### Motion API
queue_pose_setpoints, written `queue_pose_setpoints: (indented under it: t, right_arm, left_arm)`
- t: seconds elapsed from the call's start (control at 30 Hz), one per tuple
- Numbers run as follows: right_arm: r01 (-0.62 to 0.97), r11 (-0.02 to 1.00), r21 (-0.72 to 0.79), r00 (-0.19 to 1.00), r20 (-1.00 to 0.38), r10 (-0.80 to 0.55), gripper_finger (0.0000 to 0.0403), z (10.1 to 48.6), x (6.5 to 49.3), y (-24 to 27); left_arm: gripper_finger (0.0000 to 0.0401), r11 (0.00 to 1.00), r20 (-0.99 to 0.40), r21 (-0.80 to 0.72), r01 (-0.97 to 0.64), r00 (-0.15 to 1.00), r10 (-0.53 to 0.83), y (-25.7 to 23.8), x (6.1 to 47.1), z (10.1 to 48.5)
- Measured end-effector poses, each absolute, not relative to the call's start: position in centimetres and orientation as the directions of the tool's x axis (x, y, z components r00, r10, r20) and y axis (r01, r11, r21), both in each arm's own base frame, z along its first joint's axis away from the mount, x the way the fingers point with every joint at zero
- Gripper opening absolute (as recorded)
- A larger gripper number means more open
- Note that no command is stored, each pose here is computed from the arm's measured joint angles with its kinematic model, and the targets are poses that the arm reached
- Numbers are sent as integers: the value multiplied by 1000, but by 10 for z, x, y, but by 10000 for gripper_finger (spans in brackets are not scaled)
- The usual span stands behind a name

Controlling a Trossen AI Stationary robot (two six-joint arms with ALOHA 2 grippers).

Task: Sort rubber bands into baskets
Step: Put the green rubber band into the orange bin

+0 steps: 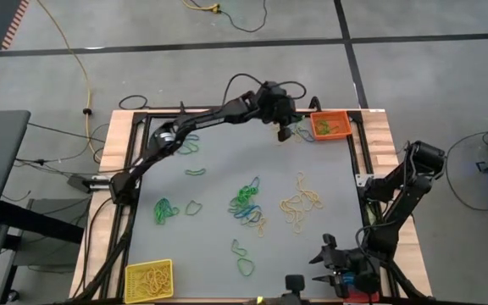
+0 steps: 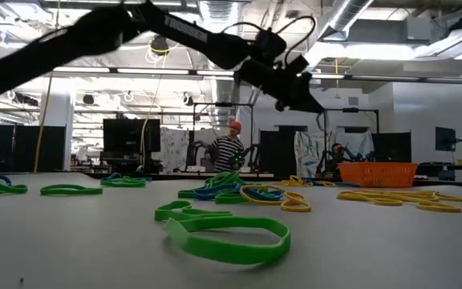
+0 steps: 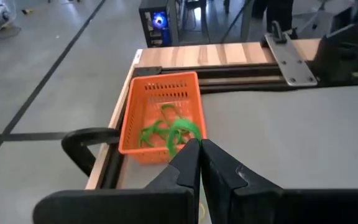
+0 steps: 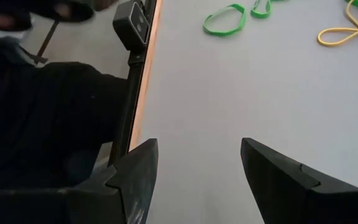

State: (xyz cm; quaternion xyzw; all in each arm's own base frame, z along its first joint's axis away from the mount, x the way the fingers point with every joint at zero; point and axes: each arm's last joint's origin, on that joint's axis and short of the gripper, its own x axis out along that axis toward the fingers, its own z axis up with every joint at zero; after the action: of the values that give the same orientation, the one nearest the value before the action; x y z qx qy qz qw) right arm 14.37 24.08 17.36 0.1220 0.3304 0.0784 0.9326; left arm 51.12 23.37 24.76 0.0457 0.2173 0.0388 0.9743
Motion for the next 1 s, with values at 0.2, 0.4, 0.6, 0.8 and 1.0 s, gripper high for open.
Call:
queue_pose_setpoints:
  t: [0.2, 0.4, 0.6, 0.8, 1.0]
  right_arm:
    - [-21, 973, 230, 783, -601, 159, 260, 172, 148, 234]
    - [137, 984, 111, 793, -607, -42, 260, 166, 161, 213]
    - [389, 920, -39, 731, -595, -334, 260, 159, 175, 175]
    - [540, 824, -172, 644, -545, -536, 260, 159, 195, 138]
    - [585, 760, -283, 591, -492, -639, 260, 166, 216, 107]
  left_arm:
    - [0, 998, -394, 52, -37, 918, 55, 243, 518, 231]
    - [0, 1000, -425, 10, 10, 905, -5, 240, 516, 232]
    - [0, 996, -548, -20, 88, 832, -85, 229, 503, 239]
    - [0, 991, -690, 15, 134, 718, -87, 210, 483, 258]
    - [0, 968, -774, 7, 250, 614, -153, 178, 461, 287]
